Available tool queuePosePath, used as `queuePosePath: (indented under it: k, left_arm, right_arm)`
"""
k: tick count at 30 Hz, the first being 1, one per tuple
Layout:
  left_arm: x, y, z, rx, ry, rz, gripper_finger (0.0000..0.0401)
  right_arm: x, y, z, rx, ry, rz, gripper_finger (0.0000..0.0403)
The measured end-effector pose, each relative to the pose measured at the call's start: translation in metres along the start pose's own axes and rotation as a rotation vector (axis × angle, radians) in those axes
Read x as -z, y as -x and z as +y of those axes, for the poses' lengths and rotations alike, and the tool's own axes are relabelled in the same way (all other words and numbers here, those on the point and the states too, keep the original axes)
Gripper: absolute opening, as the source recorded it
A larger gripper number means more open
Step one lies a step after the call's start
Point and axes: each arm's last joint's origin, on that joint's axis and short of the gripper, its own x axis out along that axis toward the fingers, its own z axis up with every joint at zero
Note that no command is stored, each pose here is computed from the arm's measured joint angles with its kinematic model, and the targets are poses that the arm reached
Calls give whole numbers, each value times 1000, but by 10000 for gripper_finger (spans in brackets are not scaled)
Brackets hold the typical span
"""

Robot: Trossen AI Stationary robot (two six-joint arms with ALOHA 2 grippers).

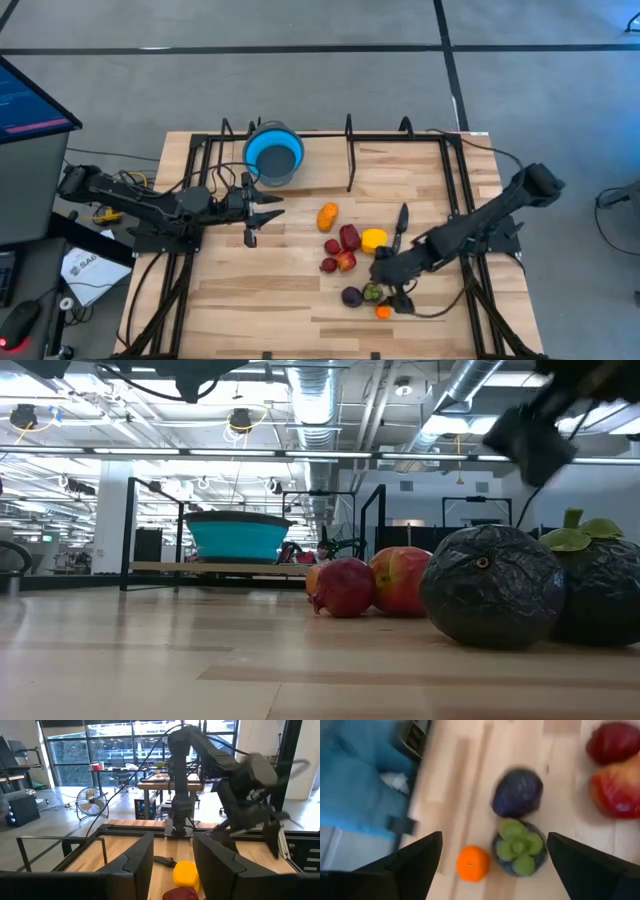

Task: Pick & Place Fruit
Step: Put the mangosteen into the blue strainer bowl on the shelf

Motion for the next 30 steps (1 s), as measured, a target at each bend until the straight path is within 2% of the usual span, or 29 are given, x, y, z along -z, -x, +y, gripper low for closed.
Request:
queuePosePath:
  k: [3,9,17,22,25,30]
  left_arm:
    - [5,1,0,1,-4,12,130]
    - [12,2,0,2,35,33,130]
    - [14,2,0,5,39,39,131]
    - [14,3,0,4,39,39,131]
    - [14,3,0,4,38,39,131]
    - [15,2,0,4,35,41,131]
  right_arm:
    - [-3,-18,-5,51,-4,91,358]
    - [-8,-49,-12,75,2,172,348]
    - [1,-64,-17,111,5,266,310]
    - [1,-62,-17,114,4,272,260]
    - [-1,-51,-17,112,-1,255,234]
    - [-12,-18,-23,108,-32,185,225]
